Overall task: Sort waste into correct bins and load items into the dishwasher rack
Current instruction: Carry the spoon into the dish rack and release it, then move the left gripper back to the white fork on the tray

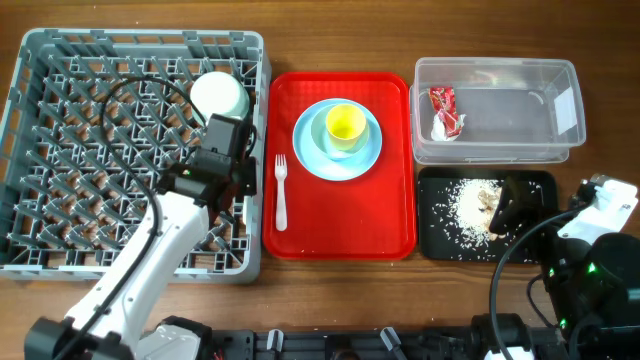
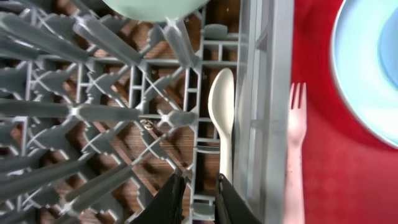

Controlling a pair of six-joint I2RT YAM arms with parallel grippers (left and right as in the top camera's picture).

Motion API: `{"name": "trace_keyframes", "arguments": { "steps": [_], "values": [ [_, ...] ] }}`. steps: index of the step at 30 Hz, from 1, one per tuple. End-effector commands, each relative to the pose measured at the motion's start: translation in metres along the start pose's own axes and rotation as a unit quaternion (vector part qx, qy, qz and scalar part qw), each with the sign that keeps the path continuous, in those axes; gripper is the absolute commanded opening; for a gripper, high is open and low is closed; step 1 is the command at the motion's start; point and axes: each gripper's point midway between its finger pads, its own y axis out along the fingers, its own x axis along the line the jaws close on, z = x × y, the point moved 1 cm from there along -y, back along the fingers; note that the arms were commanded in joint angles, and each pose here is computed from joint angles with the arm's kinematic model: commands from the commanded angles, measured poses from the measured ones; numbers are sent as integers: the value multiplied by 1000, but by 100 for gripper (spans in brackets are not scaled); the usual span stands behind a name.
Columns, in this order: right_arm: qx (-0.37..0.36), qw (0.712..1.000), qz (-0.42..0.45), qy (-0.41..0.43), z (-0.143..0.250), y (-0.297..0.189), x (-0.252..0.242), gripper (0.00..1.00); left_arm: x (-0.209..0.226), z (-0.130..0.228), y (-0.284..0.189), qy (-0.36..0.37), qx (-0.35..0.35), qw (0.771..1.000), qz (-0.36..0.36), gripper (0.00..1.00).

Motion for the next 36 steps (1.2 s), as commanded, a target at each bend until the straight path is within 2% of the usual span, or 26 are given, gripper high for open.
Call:
{"name": "trace_keyframes", "arguments": {
  "steps": [1,3,5,9,14,19,26,32,36],
  "values": [
    [-4,1000,-5,-8,-3,-2,2,100,-16,-30,-46,-70,-51,993,78,18],
    [-4,1000,-5,-7,-3,-2,2,100,-39,-22,-62,-73,-33,984,162,17],
    [-4,1000,-5,-7,-3,-2,2,100,-49,-8,-67,-74,3,978,195,11],
    [-4,1000,-5,-8,-3,-2,2,100,-42,26,-60,-117,85,975,167,5],
    [-4,1000,-5,-8,-3,-2,2,100,-42,66,-53,-97,148,973,147,6],
    [-4,1000,-5,-8,-3,-2,2,100,-58,95,-50,-63,180,971,148,6],
    [-4,1000,-5,-8,-3,-2,2,99,-90,107,-52,-29,163,972,168,6],
    [-4,1000,-5,-8,-3,-2,2,100,-79,87,-38,-81,95,987,101,10],
    [-4,1000,-5,-8,-3,-2,2,100,-85,72,-29,-87,66,989,101,14]
  ]
}}
